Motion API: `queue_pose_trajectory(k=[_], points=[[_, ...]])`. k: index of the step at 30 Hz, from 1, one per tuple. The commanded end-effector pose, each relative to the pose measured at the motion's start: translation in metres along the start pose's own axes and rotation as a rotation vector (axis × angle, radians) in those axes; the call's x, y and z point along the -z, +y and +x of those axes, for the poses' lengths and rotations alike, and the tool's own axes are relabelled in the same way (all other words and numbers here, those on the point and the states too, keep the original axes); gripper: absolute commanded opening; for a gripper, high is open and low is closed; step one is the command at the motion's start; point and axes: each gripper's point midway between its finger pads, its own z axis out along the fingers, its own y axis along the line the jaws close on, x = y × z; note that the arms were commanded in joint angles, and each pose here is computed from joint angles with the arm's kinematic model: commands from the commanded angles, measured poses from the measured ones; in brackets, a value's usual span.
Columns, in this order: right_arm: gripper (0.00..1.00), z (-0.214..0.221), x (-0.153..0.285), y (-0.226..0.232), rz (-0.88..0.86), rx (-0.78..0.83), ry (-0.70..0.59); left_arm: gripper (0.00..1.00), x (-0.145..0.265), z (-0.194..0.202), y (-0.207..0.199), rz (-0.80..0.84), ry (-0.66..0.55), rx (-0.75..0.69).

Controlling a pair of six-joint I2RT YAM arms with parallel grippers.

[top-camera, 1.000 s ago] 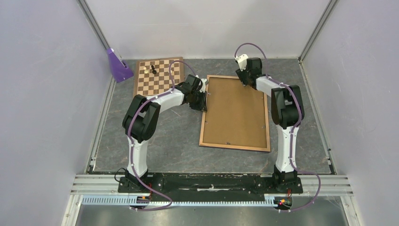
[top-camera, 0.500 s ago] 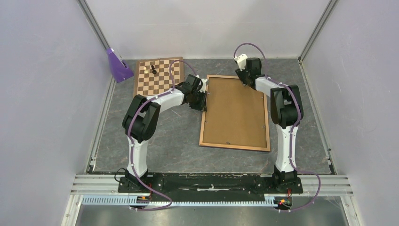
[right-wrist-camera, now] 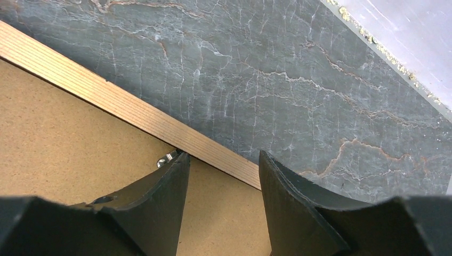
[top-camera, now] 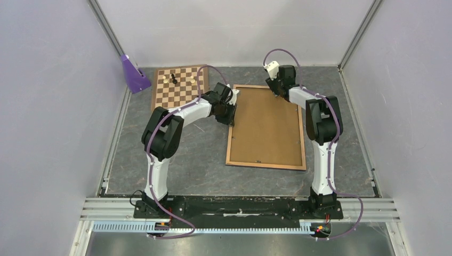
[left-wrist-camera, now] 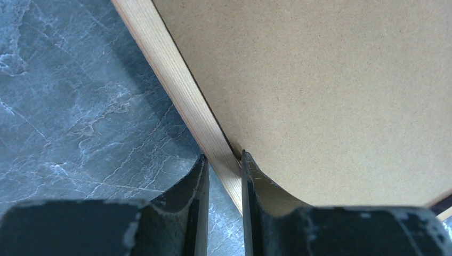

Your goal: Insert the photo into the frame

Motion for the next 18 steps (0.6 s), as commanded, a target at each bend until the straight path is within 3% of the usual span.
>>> queue_pose_trajectory(k=[1, 9, 18], points=[[0.55, -0.012, -0.013, 0.028, -0.082, 0.030, -0.051, 0.02, -0.007, 0.001, -0.027, 0.072, 0.030, -0.204], [0.54, -0.002, -0.022, 0.032, -0.100, 0.073, -0.020, 0.02, -0.008, 0.007, -0.039, 0.089, 0.052, -0.335], [0.54, 0.004, -0.017, 0.064, -0.254, 0.164, -0.039, 0.02, -0.008, 0.012, -0.052, 0.122, 0.064, -0.441]])
